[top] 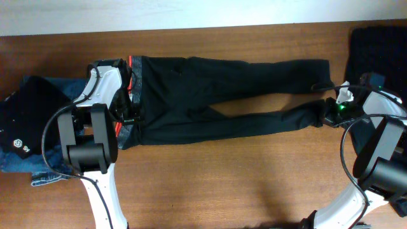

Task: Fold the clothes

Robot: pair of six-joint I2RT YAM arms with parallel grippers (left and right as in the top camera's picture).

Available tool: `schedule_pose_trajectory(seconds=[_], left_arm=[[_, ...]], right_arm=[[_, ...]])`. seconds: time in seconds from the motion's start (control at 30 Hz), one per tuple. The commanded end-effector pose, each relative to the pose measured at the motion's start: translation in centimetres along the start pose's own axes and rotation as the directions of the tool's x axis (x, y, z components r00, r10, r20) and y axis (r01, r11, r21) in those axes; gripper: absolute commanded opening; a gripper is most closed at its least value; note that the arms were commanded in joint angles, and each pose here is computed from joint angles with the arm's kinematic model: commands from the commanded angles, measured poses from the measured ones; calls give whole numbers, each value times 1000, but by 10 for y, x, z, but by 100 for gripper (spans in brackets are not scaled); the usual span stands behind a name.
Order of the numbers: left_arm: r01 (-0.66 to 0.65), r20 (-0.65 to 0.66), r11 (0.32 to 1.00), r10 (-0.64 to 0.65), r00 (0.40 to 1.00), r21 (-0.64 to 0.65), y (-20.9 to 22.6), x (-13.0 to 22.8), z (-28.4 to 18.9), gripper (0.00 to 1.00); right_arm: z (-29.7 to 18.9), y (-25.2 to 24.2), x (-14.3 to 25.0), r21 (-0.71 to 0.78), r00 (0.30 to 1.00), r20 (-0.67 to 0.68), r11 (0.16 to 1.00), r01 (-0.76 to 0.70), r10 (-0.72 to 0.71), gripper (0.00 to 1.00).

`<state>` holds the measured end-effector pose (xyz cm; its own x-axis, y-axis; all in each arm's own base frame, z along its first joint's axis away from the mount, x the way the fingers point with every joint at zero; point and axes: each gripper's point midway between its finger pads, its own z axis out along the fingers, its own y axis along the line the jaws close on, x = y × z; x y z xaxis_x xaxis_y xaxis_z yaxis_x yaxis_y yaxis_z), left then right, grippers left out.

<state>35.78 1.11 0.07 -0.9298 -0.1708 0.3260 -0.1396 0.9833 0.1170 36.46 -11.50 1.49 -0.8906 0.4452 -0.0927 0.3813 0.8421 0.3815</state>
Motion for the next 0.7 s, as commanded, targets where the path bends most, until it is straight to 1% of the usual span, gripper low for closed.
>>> schedule_pose_trajectory(seconds=[0.0, 0.13, 0.27, 0.43, 0.67], left_arm=[[31, 1, 998, -31, 1000, -51, 9, -12, 24, 83], [31, 0, 998, -31, 1000, -51, 9, -12, 24, 83], [31, 1, 998, -31, 1000, -51, 9, -12, 24, 82], [31, 1, 998, -31, 1000, -51, 9, -12, 24, 83], [31, 1, 998, -31, 1000, -51, 9, -12, 24, 83]], right_arm=[[-20, 16, -14, -61, 998, 43, 997, 44, -41, 4], [-47, 20, -16, -15, 997, 65, 999, 51, -50, 4], [-76, 17, -8, 70, 998, 60, 997, 29, -34, 4], [-111, 17, 15, 151, 1000, 9, 988, -16, 14, 4], [-138, 25, 42, 171, 997, -68, 985, -33, 46, 4]])
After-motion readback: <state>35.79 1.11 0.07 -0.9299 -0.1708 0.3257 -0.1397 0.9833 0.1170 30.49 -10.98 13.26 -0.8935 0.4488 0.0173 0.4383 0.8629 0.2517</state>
